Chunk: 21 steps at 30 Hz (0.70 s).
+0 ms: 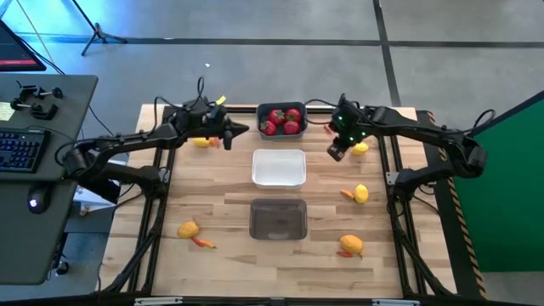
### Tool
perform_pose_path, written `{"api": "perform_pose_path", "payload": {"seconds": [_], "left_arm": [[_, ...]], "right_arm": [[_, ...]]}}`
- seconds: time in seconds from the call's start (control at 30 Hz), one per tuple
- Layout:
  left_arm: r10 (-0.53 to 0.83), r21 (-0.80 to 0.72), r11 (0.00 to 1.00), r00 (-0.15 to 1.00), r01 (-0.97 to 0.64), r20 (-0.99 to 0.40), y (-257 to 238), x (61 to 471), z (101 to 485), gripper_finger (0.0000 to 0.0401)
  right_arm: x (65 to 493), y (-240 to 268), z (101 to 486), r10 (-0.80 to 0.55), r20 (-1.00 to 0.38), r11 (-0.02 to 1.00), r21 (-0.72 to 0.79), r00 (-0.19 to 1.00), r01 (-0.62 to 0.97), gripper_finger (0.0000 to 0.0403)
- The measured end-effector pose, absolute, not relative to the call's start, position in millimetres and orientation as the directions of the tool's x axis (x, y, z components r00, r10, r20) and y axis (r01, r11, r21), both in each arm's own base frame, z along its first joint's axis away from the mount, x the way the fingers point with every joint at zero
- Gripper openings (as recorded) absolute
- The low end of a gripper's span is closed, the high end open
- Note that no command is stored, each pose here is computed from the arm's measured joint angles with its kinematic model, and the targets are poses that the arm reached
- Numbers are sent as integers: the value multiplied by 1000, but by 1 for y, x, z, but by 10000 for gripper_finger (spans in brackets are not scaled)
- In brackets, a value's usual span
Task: Sort produce into baskets
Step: Put the orange chili pepper into the white bin
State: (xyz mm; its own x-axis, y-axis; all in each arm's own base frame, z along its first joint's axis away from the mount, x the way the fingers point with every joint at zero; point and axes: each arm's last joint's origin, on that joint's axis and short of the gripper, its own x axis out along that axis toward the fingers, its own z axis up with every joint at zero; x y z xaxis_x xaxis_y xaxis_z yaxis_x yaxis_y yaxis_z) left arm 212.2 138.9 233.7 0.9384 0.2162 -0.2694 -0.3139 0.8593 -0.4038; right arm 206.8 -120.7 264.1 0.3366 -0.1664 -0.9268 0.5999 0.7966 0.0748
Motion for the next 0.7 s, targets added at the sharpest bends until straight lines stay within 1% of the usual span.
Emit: {"api": "perform_pose_path", "payload": {"seconds": [0.07, 0.17, 0.27, 0.33, 0.4, 0.5, 0.57, 0.7], "left_arm": [[220, -409, 854, 936, -320, -274, 137, 210, 231, 0], [271, -402, 842, 927, -359, -260, 137, 208, 228, 0], [319, -402, 822, 911, -403, -261, 137, 206, 224, 0], [333, -401, 816, 905, -417, -264, 137, 206, 224, 0], [333, -394, 820, 906, -416, -262, 137, 206, 224, 0], [331, -394, 821, 907, -413, -261, 137, 206, 224, 0], [332, -390, 823, 907, -413, -259, 137, 207, 224, 0], [327, -379, 831, 909, -408, -259, 137, 207, 224, 0]], "right_arm": [[204, -127, 258, -145, -945, 846, 35, 292, 532, 91], [205, -141, 245, -120, -964, 905, -8, 237, 425, 133], [206, -159, 225, -80, -983, 942, -20, 167, 336, 169], [206, -170, 211, -51, -991, 959, -14, 122, 284, 184], [206, -179, 197, -26, -996, 967, -3, 88, 255, 191], [207, -192, 181, -8, -998, 973, 7, 66, 230, 191], [207, -197, 175, 5, -997, 978, 20, 75, 210, 186], [208, -199, 167, 74, -992, 979, 92, 106, 183, 170]]}}
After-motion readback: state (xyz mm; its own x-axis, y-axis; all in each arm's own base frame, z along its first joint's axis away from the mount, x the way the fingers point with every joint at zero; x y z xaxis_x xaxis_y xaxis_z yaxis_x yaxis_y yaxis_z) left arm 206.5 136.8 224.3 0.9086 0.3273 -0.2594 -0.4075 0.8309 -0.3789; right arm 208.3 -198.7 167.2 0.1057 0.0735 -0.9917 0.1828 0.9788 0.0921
